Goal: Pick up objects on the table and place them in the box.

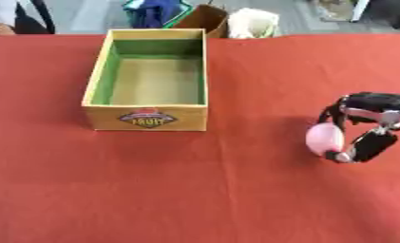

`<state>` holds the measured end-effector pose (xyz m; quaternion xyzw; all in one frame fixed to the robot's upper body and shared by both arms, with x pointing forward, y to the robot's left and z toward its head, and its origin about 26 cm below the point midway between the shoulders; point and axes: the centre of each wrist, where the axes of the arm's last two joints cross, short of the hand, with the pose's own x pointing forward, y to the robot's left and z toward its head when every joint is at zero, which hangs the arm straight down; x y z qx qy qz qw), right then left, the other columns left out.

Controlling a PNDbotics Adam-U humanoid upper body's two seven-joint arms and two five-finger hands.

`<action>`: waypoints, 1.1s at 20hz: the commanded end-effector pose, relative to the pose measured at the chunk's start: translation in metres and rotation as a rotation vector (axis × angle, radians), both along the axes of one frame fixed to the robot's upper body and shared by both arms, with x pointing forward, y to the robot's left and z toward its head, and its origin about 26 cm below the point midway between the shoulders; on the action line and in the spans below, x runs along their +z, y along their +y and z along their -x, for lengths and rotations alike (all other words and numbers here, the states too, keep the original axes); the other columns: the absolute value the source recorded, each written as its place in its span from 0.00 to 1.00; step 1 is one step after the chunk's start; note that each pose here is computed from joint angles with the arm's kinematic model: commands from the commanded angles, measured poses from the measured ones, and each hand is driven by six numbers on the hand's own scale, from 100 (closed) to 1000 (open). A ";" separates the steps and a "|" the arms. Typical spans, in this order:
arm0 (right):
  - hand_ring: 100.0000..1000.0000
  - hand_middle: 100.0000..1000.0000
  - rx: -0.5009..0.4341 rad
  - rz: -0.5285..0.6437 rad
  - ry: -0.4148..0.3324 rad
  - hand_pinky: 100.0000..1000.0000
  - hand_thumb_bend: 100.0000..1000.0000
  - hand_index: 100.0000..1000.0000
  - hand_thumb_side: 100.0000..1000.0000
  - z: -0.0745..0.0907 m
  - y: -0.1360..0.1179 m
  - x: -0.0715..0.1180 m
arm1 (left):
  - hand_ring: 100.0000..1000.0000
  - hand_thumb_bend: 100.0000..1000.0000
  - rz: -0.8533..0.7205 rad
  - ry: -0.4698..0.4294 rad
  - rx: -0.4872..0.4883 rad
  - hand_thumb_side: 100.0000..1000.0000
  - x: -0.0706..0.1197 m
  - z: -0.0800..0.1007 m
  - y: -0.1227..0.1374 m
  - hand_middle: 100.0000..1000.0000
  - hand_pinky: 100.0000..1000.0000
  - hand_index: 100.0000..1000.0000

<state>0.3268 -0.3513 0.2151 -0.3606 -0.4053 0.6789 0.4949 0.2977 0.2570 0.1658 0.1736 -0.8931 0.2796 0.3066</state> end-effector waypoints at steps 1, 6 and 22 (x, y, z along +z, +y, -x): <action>0.68 0.40 -0.001 0.028 -0.048 0.57 0.16 0.70 0.18 0.000 -0.002 0.010 | 0.46 0.00 -0.019 -0.023 -0.004 0.62 0.007 0.002 0.001 0.38 0.50 0.55; 0.67 0.42 0.047 -0.036 -0.127 0.55 0.00 0.56 0.14 0.007 0.009 0.019 | 0.46 0.00 -0.017 -0.022 -0.003 0.62 0.007 0.003 0.001 0.38 0.50 0.55; 0.61 0.38 0.122 -0.151 -0.484 0.49 0.00 0.43 0.00 0.017 0.044 0.089 | 0.46 0.00 -0.024 -0.023 -0.008 0.61 0.007 0.002 0.000 0.38 0.50 0.55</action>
